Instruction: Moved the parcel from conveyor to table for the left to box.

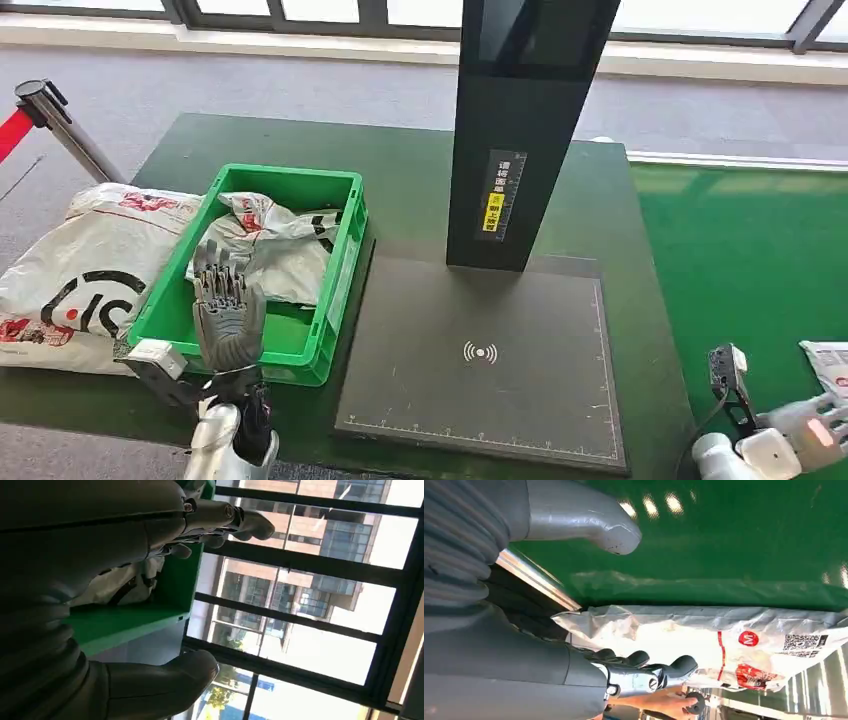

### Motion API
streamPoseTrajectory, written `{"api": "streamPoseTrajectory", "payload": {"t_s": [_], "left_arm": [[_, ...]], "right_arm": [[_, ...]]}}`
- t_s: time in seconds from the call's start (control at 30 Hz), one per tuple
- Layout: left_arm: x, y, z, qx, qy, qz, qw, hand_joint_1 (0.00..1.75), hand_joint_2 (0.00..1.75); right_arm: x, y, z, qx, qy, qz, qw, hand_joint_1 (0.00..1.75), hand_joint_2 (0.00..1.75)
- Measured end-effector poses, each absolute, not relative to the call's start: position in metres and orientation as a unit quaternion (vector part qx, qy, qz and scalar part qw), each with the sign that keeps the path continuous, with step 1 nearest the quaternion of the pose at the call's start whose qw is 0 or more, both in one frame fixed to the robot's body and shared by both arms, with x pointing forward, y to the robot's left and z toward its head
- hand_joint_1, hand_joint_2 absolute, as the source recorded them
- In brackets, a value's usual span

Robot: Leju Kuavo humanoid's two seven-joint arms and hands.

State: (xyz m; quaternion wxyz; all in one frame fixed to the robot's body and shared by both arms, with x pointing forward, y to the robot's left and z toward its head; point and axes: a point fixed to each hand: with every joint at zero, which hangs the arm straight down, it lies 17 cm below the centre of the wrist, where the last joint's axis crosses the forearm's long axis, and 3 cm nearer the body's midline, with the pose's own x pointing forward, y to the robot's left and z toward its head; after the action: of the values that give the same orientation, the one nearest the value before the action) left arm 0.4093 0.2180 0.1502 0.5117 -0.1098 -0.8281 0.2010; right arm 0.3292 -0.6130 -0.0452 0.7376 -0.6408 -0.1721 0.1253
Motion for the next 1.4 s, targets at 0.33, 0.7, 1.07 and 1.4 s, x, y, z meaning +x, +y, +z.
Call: {"api": "streamPoseTrajectory", "payload": {"t_s": [0.33, 0.7, 1.07, 1.4], "left_arm": [[0.41, 0.216, 0.144, -0.109, -0.824, 0.199, 0.519, 0.0, 1.75], [0.41, 0.21, 0.132, -0.11, -0.816, 0.193, 0.533, 0.0, 1.75], [0.41, 0.208, 0.127, -0.11, -0.813, 0.191, 0.539, 0.0, 1.75], [0.41, 0.207, 0.127, -0.11, -0.812, 0.191, 0.54, 0.0, 1.75]], "right_arm": [[0.322, -0.618, -0.045, -0.646, -0.16, 0.118, 0.737, 0.0, 1.75], [0.315, -0.633, -0.028, -0.671, -0.167, 0.117, 0.713, 0.0, 1.75], [0.31, -0.639, -0.022, -0.68, -0.162, 0.109, 0.706, 0.0, 1.75], [0.308, -0.64, -0.023, -0.68, -0.159, 0.107, 0.708, 0.0, 1.75]]}}
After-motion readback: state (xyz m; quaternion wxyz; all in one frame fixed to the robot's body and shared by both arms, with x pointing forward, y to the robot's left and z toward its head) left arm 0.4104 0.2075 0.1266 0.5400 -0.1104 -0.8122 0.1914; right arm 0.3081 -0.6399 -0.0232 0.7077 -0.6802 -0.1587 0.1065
